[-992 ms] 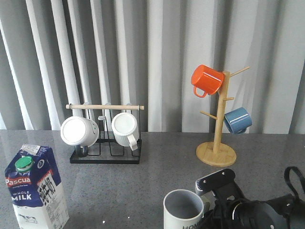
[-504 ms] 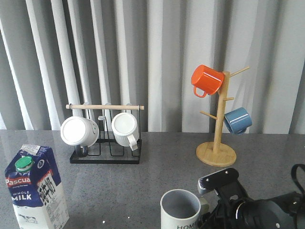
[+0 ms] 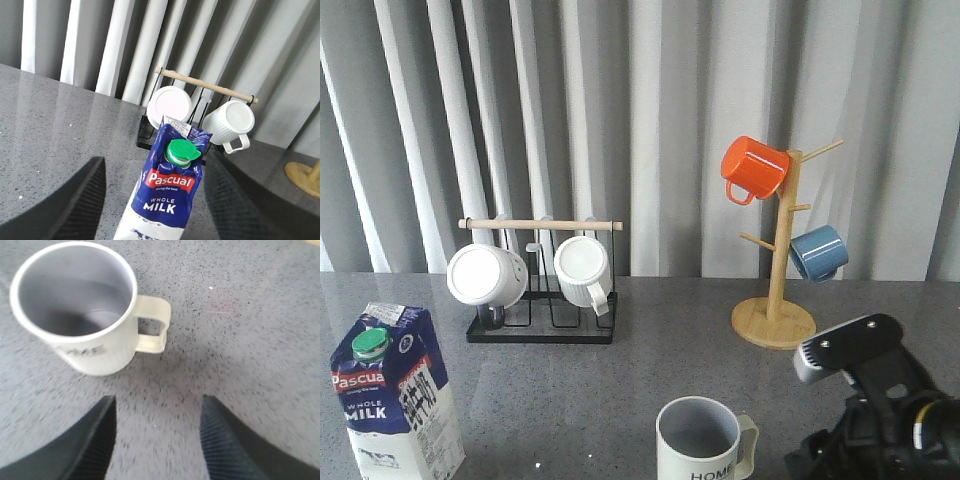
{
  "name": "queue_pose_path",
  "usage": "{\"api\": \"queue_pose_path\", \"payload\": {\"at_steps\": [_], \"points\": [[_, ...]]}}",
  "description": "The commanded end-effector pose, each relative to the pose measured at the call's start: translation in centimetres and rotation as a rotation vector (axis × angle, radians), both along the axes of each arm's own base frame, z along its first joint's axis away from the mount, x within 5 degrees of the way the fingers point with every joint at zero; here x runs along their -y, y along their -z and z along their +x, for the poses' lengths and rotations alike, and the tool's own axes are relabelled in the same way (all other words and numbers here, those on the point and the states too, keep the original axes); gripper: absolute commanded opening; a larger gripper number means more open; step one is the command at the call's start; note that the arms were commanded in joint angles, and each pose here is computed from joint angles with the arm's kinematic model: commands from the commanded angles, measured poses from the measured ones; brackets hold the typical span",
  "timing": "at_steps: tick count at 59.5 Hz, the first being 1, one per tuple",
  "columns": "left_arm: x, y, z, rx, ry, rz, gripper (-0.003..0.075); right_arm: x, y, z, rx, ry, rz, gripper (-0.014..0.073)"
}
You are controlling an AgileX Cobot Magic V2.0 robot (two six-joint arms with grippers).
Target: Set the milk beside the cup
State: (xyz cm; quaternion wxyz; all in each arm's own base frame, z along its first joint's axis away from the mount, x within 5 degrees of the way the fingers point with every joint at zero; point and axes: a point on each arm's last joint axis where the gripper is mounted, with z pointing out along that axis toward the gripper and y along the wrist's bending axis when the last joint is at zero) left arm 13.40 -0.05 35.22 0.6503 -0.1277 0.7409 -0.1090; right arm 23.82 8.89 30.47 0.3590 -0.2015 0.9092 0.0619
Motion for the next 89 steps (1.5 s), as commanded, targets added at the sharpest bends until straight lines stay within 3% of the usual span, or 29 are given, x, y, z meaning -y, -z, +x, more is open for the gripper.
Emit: {"api": "queue_pose_path", "payload": {"at_steps": [1,12,29,46,54,70,89], "points": [[0.1,-1.7,0.0,0.092,0.008,-0.002,0.0429,1.1,-4.0,-2.7,0.147,-0.018,0.026,0.0241],[0.1,-1.7,0.0,0.094,0.008,-0.004,0.0429,3.6,-6.2,-8.5,0.357,-0.015,0.023,-0.0017],[0.0,-2.2,0.0,0.079,0.006,0.018,0.0430,5.9,-2.0,-14.4,0.438,-0.012,0.017,-0.0007],[0.0,-8.5,0.7,0.045,0.026,0.222,0.0500,6.0,1.3,-14.8,0.396,-0.012,0.011,-0.0006],[0.8,-11.0,1.7,-0.050,0.130,0.276,0.0538,5.9,2.0,-14.7,0.388,-0.012,0.016,-0.0006],[2.6,-13.8,5.5,-0.266,0.369,0.294,0.0540,5.9,2.3,-14.7,0.388,-0.012,0.022,-0.0006],[2.9,-13.2,11.0,-0.457,0.435,0.292,0.0540,5.9,2.4,-14.7,0.373,-0.012,0.018,-0.0006]]}}
